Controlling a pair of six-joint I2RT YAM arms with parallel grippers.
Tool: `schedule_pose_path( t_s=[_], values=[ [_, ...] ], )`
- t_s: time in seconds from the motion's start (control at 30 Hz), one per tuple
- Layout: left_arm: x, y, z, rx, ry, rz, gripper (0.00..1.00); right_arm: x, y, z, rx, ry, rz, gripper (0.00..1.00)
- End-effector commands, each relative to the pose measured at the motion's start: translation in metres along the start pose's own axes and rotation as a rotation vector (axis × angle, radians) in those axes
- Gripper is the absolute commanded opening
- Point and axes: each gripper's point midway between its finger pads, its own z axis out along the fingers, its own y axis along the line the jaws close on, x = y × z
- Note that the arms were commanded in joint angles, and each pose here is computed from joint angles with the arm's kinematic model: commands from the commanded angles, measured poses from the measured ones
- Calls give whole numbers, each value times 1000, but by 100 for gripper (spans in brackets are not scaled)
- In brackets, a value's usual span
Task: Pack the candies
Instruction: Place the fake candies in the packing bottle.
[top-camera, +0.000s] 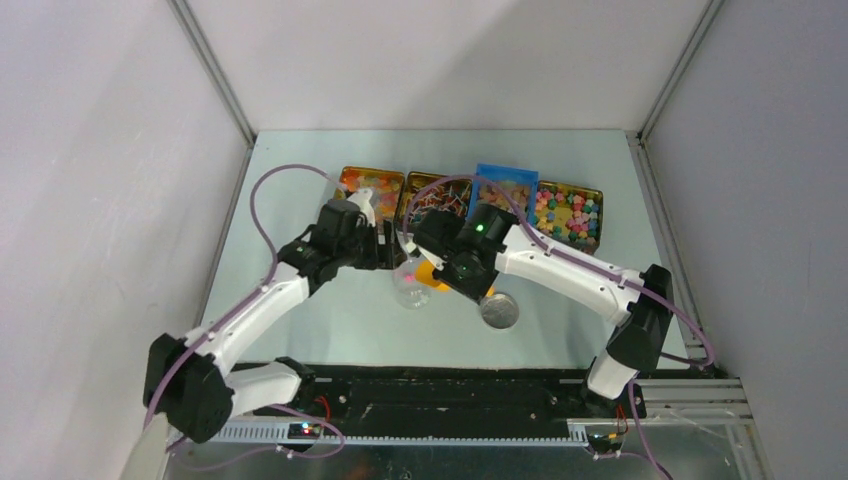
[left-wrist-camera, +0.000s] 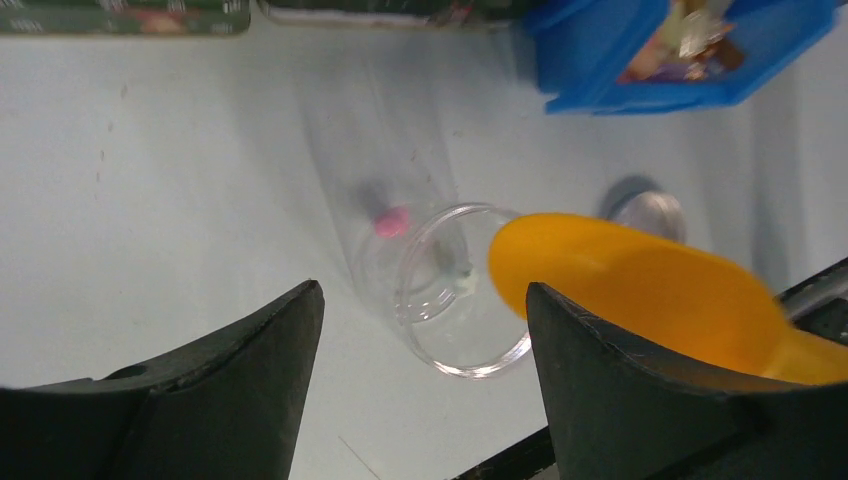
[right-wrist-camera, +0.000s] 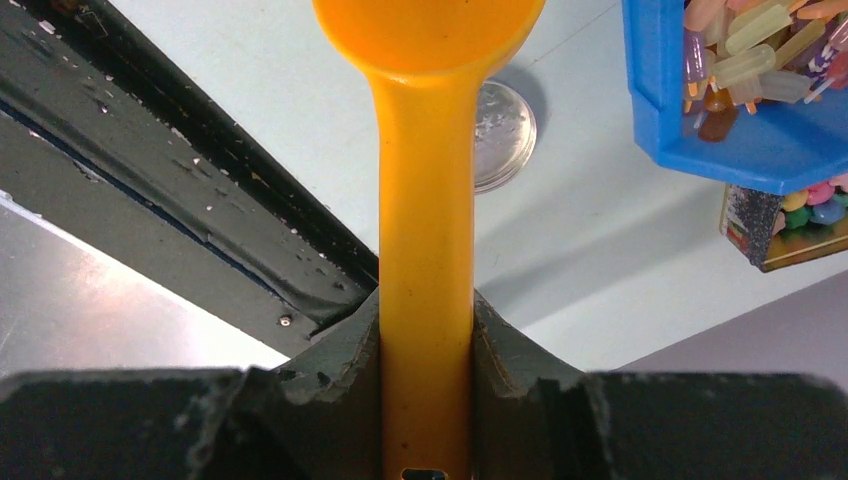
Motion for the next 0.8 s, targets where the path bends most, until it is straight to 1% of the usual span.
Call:
schedule_pose_path(
  t_s=[0.0,0.13,0.2,0.3,0.4,0.43,0.77],
  values=[
    [-47,-19,-36,50,-177,27,82,-2,2,-13,8,-28,-22,0],
    [-60,-17,-57,24,-257,24,85,-4,7,-19,-16,-61,-35,0],
    [-65,-6,-70,-37,-309,16,86,-4,8,-19,-11,-29,-30,0],
    [-64,9,-84,-112,-347,12,88,-1,7,-17,4,13,-26,0],
    [-62,22,-94,-174,-379,35,90,-4,7,-19,12,23,-2,0],
    [-61,24,-95,-182,-379,40,90,-2,8,-18,11,37,-3,0],
    [-38,40,-82,-237,-289,70,89,-13,16,-24,-19,30,18,0]
  ],
)
